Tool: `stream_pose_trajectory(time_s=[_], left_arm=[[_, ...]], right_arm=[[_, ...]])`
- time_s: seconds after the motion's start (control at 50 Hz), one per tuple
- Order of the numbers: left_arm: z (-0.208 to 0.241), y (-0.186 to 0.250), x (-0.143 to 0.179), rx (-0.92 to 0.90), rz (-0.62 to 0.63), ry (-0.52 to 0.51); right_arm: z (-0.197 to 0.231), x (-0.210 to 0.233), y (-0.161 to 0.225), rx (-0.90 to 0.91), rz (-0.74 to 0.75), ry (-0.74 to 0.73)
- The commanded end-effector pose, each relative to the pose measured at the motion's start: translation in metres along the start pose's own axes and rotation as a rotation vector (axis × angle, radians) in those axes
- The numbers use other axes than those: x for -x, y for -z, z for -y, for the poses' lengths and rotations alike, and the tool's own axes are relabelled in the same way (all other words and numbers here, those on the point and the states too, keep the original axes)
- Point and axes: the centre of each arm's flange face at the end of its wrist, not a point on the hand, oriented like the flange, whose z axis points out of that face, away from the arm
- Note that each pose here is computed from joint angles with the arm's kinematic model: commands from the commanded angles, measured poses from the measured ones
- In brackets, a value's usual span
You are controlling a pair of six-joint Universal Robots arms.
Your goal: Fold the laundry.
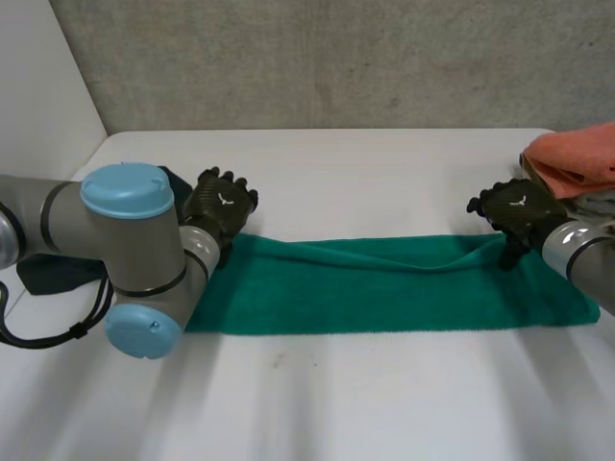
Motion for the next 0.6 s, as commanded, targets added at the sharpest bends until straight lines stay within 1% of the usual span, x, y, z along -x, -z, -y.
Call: stream_pose_trajectory(time_s=[0.02,0.1,0.12,0.2,0.24,0.28,0.34,0.42,0.52,0.56,0.6], left_arm=[[-0.018,-0.016,-0.004,0.021,-0.023,0.039],[-0.016,-0.020,0.002,0.003,-0.001,0.080],[-0.014,-0.021,0.003,-0.004,0.005,0.089],[-0.010,-0.022,0.007,-0.018,0.019,0.119],[-0.008,-0.022,0.008,-0.021,0.023,0.121],[-0.008,-0.021,0.007,-0.020,0.020,0.120],[-0.008,-0.018,0.004,-0.017,0.013,0.120],[-0.008,-0.014,0.002,-0.007,0.001,0.118],[0.000,0.003,0.008,-0.013,-0.002,0.123],[0.002,0.008,0.009,-0.015,-0.004,0.125],[0.004,0.017,0.011,-0.017,-0.007,0.142]], right_arm=[[-0.025,0.002,-0.032,0.032,-0.029,-0.004],[-0.025,-0.009,-0.049,-0.019,-0.115,0.009],[-0.023,-0.013,-0.055,-0.044,-0.159,0.008],[-0.018,-0.027,-0.063,-0.081,-0.291,-0.034],[-0.013,-0.027,-0.062,-0.097,-0.312,-0.054],[0.001,-0.024,-0.058,-0.120,-0.309,-0.071],[0.010,-0.022,-0.049,-0.122,-0.285,-0.082],[0.014,-0.014,-0.031,-0.065,-0.213,-0.097],[0.017,0.001,0.008,0.039,-0.099,-0.131],[0.014,0.001,0.018,0.057,-0.088,-0.135],[0.006,-0.011,0.036,0.086,-0.106,-0.119]])
